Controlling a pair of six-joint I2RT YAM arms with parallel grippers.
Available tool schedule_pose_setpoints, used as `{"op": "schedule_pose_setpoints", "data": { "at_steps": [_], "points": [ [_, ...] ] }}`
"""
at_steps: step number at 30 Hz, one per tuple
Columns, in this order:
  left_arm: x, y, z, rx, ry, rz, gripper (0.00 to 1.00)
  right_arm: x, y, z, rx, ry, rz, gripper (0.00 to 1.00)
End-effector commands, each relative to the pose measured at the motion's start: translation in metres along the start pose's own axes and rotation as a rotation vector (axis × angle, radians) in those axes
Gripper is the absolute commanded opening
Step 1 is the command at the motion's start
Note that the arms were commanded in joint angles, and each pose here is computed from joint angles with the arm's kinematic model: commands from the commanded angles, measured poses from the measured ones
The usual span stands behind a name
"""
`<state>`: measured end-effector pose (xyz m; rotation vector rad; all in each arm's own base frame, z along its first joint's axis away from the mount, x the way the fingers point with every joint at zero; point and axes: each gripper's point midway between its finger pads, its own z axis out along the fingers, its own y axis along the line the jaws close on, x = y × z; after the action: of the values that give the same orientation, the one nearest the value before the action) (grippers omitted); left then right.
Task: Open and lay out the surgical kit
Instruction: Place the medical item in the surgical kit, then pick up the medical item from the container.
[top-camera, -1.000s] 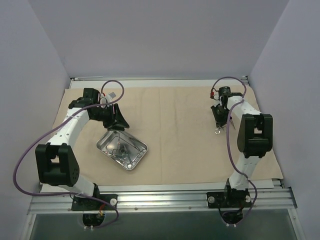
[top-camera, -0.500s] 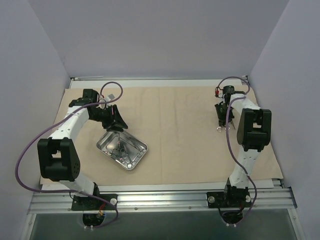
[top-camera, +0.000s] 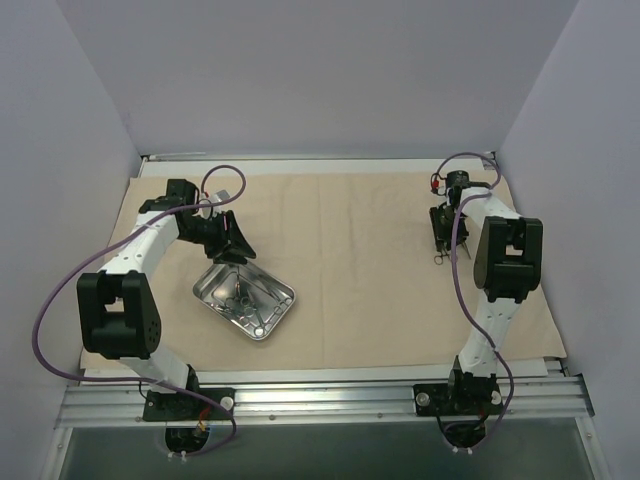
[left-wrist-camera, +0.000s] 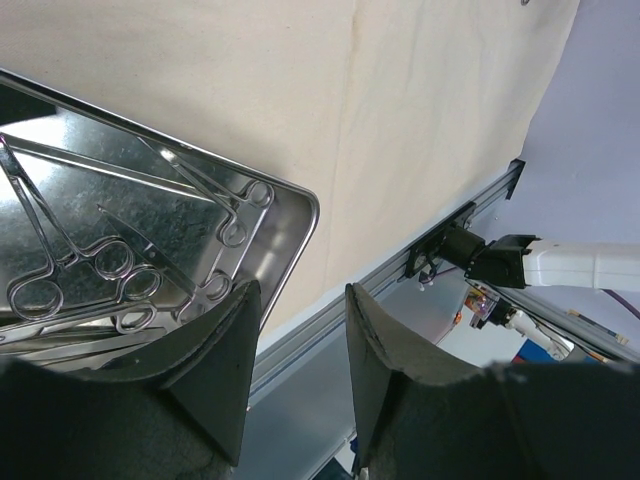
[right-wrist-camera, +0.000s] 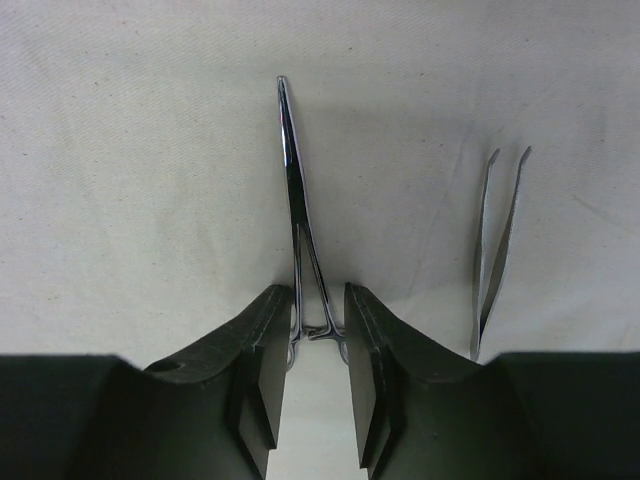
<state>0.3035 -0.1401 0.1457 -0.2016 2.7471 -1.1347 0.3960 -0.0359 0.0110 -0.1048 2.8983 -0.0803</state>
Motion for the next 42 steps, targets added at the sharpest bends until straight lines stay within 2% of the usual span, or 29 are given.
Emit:
{"op": "schedule_pose_setpoints", "data": {
  "at_steps": [1,6,9,12,16,17,19,20,23,24,25,27,29,30,37,42],
  "points": [
    [-0.003,-0.004,-0.004,0.019,-0.004,0.019,0.48,-0.007,-0.003,-0.007,0.028,-0.011,0.017,0.30],
    [0.001,0.014,0.000,-0.065,0.010,-0.021,0.49,-0.030,0.000,-0.031,0.036,-0.088,0.030,0.36],
    [0.007,0.021,0.004,-0.090,0.027,-0.050,0.49,-0.058,0.007,-0.068,0.045,-0.182,0.030,0.40],
    [0.013,0.031,0.010,-0.132,0.021,-0.091,0.49,-0.091,0.045,-0.110,0.028,-0.301,0.008,0.41],
    [0.026,0.052,0.020,-0.245,0.039,-0.113,0.47,-0.112,0.147,-0.157,-0.137,-0.463,-0.170,0.45],
    [0.027,0.062,0.019,-0.318,0.031,-0.104,0.47,-0.112,0.187,-0.169,-0.189,-0.514,-0.244,0.45],
    [0.035,0.070,0.018,-0.415,0.045,-0.094,0.47,-0.100,0.225,-0.179,-0.268,-0.535,-0.298,0.46],
    [0.034,0.083,0.013,-0.503,0.021,-0.088,0.47,-0.091,0.250,-0.184,-0.312,-0.545,-0.332,0.46],
    [0.027,0.094,0.003,-0.619,-0.056,-0.083,0.49,-0.061,0.285,-0.188,-0.404,-0.540,-0.364,0.46],
    [0.021,0.094,0.001,-0.626,-0.084,-0.078,0.49,-0.055,0.286,-0.199,-0.420,-0.567,-0.364,0.46],
    [0.018,0.095,0.000,-0.645,-0.101,-0.082,0.49,-0.039,0.287,-0.186,-0.429,-0.532,-0.360,0.46],
    [0.005,0.097,-0.001,-0.689,-0.159,-0.060,0.49,-0.031,0.286,-0.195,-0.461,-0.566,-0.343,0.45],
    [-0.003,0.091,0.004,-0.669,-0.192,-0.046,0.46,-0.017,0.284,-0.186,-0.476,-0.545,-0.339,0.45],
    [-0.014,0.095,0.003,-0.703,-0.246,-0.029,0.45,-0.013,0.283,-0.192,-0.487,-0.560,-0.341,0.44],
    [-0.037,0.086,0.024,-0.703,-0.372,0.022,0.42,0.002,0.267,-0.199,-0.451,-0.584,-0.396,0.44],
    [-0.048,0.094,0.039,-0.744,-0.390,0.041,0.43,0.010,0.259,-0.207,-0.450,-0.609,-0.403,0.44]
  ]
}}
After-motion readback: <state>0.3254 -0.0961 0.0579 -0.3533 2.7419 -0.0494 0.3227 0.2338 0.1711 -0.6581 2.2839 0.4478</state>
